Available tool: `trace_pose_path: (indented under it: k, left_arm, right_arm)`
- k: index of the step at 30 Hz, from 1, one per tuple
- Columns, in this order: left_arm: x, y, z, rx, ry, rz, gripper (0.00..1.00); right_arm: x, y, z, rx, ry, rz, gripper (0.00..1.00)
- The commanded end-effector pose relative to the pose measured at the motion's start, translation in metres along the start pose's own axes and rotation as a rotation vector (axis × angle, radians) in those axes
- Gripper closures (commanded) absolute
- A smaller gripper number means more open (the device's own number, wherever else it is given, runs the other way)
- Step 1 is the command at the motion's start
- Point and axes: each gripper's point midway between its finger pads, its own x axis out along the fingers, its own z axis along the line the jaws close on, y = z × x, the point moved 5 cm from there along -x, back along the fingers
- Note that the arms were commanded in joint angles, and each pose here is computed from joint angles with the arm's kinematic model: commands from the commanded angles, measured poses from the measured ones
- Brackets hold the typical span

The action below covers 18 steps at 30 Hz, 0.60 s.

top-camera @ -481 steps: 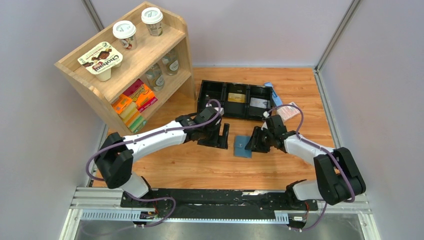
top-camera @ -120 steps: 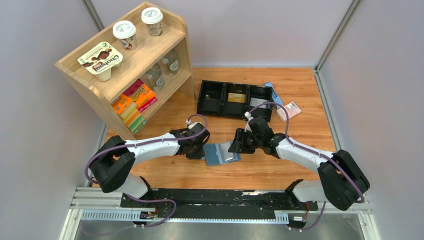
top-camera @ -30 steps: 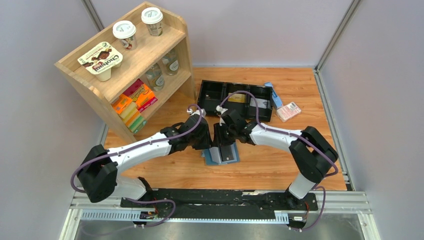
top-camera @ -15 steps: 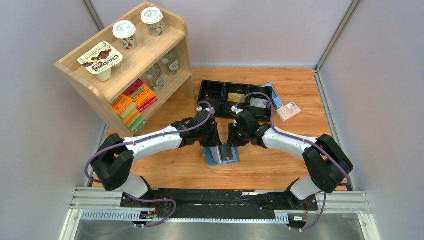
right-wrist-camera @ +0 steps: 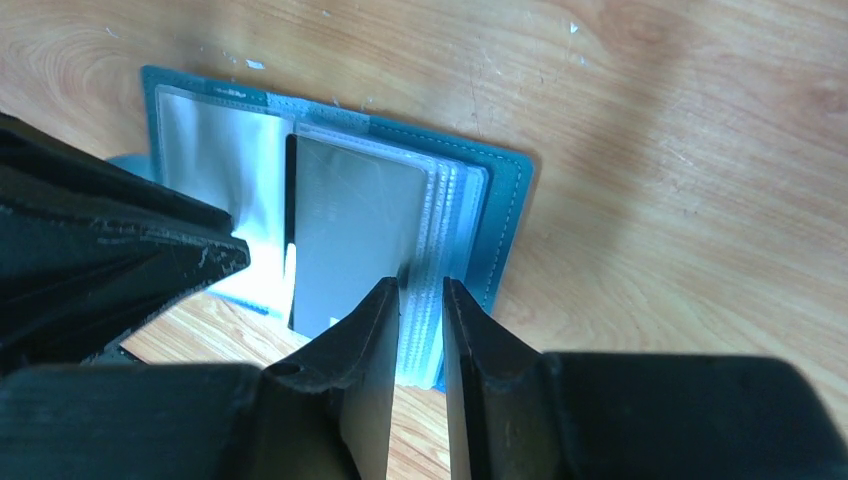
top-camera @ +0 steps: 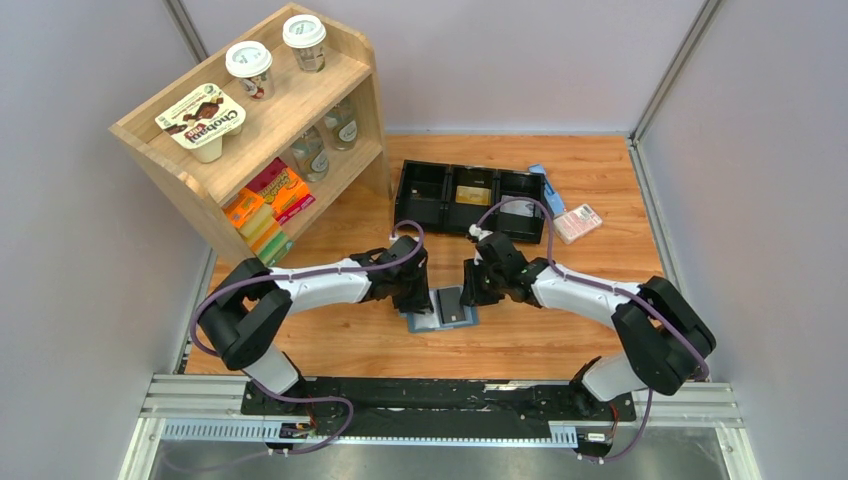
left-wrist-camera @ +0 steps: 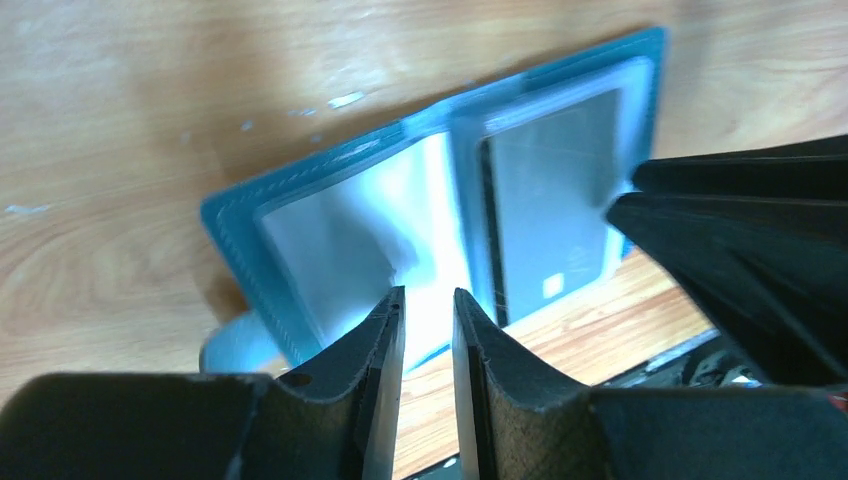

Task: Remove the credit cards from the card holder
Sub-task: Open the card holder at the center of the board.

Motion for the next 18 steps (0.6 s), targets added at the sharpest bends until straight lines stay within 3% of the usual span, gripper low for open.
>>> trace_pose_path:
  k: [1, 5, 18]
  left_arm:
    - [-0.006, -0.005, 0.003, -0.040, 0.050, -0.053, 0.68]
    - [-0.003, -0.004, 0.009, -0.058, 0.062, -0.073, 0.66]
    - [-0.012, -0.023, -0.024, -0.092, 0.250, -0.157, 0.61]
  right_arm:
    - [-0.005, -0.007, 0.006, 0.011, -0.045, -0.053, 0.75]
    - [-0.003, -0.003, 0.007, 0.032, -0.062, -0.049, 0.76]
    - [-0.006, -0.005, 0.012, 0.040, -0.090, -0.060, 0.78]
